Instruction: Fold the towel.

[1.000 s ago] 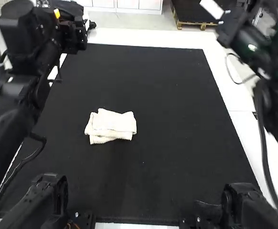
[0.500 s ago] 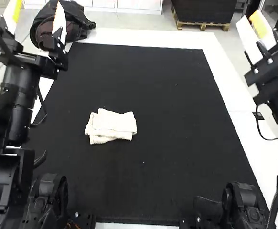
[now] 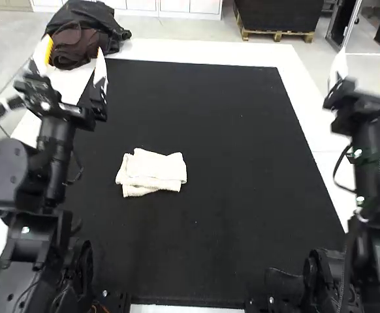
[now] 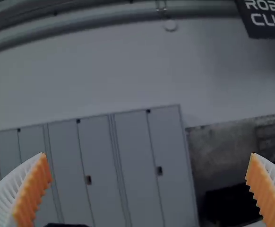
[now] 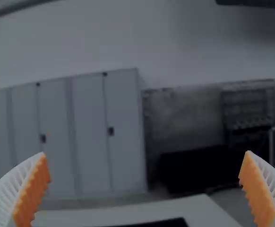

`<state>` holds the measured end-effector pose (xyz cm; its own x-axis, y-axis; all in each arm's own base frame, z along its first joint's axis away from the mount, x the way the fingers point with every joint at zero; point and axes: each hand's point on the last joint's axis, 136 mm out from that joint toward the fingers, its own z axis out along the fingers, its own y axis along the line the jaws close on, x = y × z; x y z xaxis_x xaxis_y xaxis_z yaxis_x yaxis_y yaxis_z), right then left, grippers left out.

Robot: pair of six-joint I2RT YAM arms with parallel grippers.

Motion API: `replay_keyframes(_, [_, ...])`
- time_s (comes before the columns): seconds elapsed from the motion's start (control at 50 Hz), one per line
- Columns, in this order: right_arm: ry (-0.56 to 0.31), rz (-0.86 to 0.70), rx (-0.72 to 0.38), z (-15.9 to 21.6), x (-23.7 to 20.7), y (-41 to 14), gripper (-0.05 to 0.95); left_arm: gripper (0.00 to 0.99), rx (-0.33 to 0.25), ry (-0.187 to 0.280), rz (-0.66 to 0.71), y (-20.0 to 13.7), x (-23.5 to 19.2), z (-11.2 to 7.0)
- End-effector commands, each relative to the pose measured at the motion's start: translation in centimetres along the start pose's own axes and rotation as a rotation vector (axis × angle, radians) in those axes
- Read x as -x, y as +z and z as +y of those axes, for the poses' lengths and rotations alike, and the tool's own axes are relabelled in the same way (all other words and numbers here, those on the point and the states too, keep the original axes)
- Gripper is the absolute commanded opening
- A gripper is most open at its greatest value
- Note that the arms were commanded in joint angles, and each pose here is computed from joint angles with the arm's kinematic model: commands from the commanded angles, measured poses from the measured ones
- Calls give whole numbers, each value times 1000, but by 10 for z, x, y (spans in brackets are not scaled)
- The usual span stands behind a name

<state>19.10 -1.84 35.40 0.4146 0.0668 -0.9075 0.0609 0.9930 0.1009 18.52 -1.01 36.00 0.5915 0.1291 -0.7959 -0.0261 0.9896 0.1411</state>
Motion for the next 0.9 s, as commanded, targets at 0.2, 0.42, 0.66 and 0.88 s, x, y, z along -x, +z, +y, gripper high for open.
replay_keyframes(0.2, [-145, -54, -148, -32, -63, -3, 921, 966, 6, 176, 56, -13, -52, -4])
replay_keyframes(0.42, [-158, 160, -129, -34, -124, -6, 921, 966, -121, 152, 223, -21, -98, -26])
replay_keyframes(0.66, [-161, 415, -140, -41, -183, -24, 921, 966, -180, 208, 369, -33, -134, -34])
replay_keyframes(0.88, [-159, 453, -119, -38, -192, -28, 921, 966, -73, 245, 514, -45, -162, -13])
